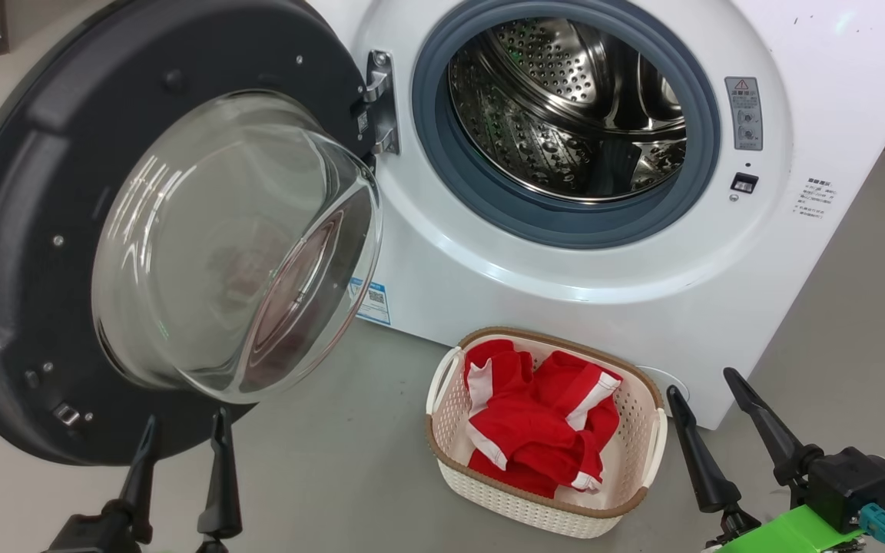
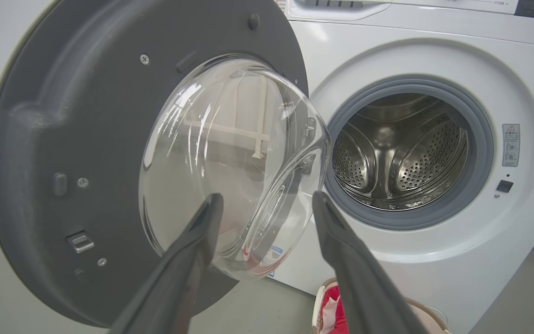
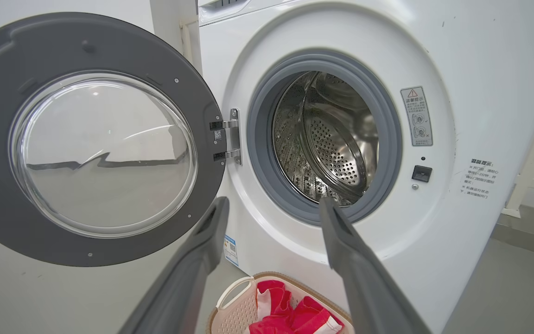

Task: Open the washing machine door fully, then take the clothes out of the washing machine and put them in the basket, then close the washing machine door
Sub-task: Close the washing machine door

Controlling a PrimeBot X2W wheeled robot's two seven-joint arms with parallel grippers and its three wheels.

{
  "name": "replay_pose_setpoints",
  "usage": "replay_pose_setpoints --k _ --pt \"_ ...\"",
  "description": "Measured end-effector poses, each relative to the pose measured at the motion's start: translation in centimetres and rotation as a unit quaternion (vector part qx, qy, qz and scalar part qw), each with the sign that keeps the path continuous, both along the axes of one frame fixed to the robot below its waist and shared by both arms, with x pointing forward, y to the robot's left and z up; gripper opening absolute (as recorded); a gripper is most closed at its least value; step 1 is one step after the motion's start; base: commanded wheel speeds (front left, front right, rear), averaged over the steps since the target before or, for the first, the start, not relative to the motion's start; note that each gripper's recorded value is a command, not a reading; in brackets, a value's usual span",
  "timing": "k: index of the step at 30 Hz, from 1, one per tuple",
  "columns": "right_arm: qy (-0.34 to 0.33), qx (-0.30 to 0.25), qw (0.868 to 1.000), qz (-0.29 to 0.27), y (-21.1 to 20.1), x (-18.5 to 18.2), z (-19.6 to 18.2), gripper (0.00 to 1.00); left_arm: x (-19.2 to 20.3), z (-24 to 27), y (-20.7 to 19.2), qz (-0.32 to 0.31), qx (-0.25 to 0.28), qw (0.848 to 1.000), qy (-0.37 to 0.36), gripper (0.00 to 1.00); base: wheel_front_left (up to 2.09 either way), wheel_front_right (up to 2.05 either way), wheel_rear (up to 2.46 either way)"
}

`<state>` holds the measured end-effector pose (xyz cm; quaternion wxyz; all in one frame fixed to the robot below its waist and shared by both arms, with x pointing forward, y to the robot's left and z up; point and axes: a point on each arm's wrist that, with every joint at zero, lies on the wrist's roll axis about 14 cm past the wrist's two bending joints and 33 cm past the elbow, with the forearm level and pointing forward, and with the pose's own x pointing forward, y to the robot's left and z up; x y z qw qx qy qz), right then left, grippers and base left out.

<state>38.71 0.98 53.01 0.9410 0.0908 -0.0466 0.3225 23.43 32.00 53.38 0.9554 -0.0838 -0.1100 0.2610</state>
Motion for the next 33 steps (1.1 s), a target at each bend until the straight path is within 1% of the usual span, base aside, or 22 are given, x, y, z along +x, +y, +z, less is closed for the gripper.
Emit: replay_pose_setpoints --k 7,8,9,10,15,17,21,22,23,25,28,31,33 --pt "-0.001 0.001 1.000 -0.001 0.0 0.0 0.0 1.00 -0.3 -0.8 0.3 0.012 -0.004 1.000 0.013 1.00 0.00 0.00 0.00" --pt "0.000 0.001 1.000 -0.001 -0.1 0.1 0.0 1.00 -0.3 -1.1 0.3 0.012 -0.006 1.000 0.017 0.79 0.00 0.00 0.00" --pt "0.000 0.001 1.000 -0.002 -0.1 0.1 0.0 1.00 -0.4 -1.3 0.2 0.012 -0.008 1.000 0.021 0.43 0.00 0.00 0.00" --pt "0.000 0.001 1.000 -0.003 -0.2 0.1 0.0 1.00 -0.4 -1.5 0.2 0.012 -0.009 1.000 0.024 0.00 0.00 0.00 0.00" --pt "0.001 0.000 1.000 -0.006 -0.4 0.2 -0.1 1.00 -0.4 -0.7 0.6 0.018 0.000 1.000 0.015 0.00 0.00 0.00 0.00" --pt "0.001 -0.001 1.000 -0.007 -0.5 0.2 -0.1 1.00 -0.4 0.6 1.2 0.025 0.024 0.999 0.008 0.00 0.00 0.00 0.00" --pt "0.002 -0.002 1.000 -0.009 -0.7 0.2 -0.2 1.00 0.3 5.5 3.5 0.053 0.075 0.995 -0.041 0.00 0.00 0.00 0.00" --pt "0.003 -0.003 1.000 -0.010 -0.8 0.2 -0.3 1.00 0.4 6.9 4.0 0.060 0.086 0.993 -0.058 0.00 0.00 0.00 0.00" --pt "0.003 -0.003 1.000 -0.013 -1.0 0.2 -0.3 1.00 0.5 9.5 5.1 0.074 0.108 0.988 -0.087 0.00 0.00 0.00 0.00" --pt "0.002 -0.004 1.000 -0.017 -1.3 0.2 -0.3 1.00 0.1 11.8 6.4 0.101 0.138 0.980 -0.101 0.00 0.00 0.00 0.00" --pt "0.001 -0.004 1.000 -0.024 -1.8 0.3 -0.2 1.00 -0.9 14.7 8.6 0.146 0.160 0.968 -0.126 0.00 0.00 0.00 0.00" --pt "0.000 -0.006 1.000 -0.031 -2.4 0.3 -0.2 1.00 -1.9 16.9 11.3 0.180 0.147 0.961 -0.153 0.00 0.00 0.00 0.00" --pt "-0.001 -0.006 0.999 -0.035 -2.7 0.4 -0.2 1.00 -2.3 17.6 12.6 0.189 0.097 0.960 -0.185 0.00 0.00 0.00 0.00"
